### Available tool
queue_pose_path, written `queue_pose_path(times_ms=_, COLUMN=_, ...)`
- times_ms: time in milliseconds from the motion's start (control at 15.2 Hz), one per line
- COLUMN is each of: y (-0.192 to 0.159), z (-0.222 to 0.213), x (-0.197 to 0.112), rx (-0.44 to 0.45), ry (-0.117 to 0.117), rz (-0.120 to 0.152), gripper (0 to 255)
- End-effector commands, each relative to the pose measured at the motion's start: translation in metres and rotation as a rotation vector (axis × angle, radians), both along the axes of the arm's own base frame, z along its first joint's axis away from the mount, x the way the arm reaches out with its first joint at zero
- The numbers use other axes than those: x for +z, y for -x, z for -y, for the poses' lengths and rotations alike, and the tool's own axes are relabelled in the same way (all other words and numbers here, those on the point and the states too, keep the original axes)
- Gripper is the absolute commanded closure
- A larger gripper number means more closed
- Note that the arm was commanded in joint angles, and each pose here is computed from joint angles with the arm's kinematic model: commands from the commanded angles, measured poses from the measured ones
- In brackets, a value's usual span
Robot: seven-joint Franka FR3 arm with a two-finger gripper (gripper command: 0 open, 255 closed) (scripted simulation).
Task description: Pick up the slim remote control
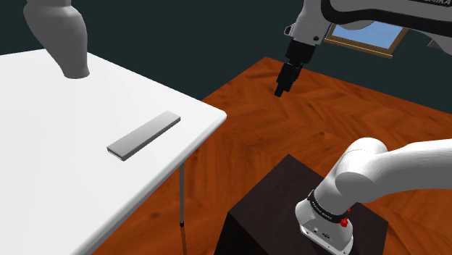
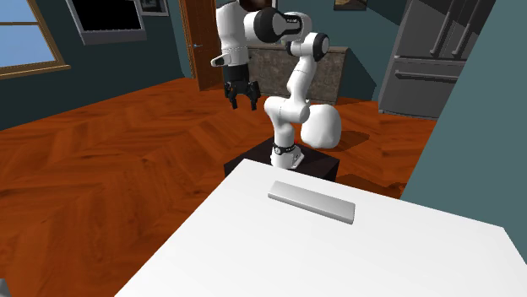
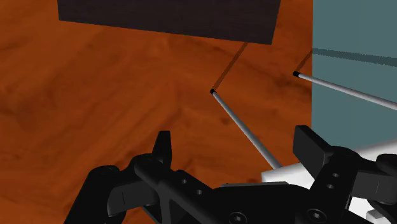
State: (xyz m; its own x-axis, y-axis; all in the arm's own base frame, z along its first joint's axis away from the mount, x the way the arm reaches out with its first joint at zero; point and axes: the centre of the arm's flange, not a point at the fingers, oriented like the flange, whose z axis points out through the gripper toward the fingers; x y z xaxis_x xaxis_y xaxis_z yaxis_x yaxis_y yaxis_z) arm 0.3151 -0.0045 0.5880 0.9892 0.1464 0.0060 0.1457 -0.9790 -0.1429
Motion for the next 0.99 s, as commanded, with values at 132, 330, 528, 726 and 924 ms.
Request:
queue_pose_path(times_ms=132, y=0.006, z=-0.027, x=-0.001, rx=-0.072, ry=0.009, rz=-0.004, gripper=0)
queue_pose_path(times_ms=330, y=0.010, z=-0.069, x=-0.002, rx=-0.179, ry=0.022, rz=-0.011, gripper=0)
queue_pose_path(times_ms=528, y=0.010, z=-0.110, x=-0.004, rx=-0.286, ry=0.036, rz=-0.018, gripper=0)
queue_pose_path(times_ms=726, y=0.006, z=-0.151, x=-0.007, rx=-0.393, ry=0.049, rz=-0.024, gripper=0)
queue_pose_path(times_ms=924, y=-0.003, z=-0.192, x=-0.010, rx=-0.501, ry=0.062, rz=-0.031, gripper=0)
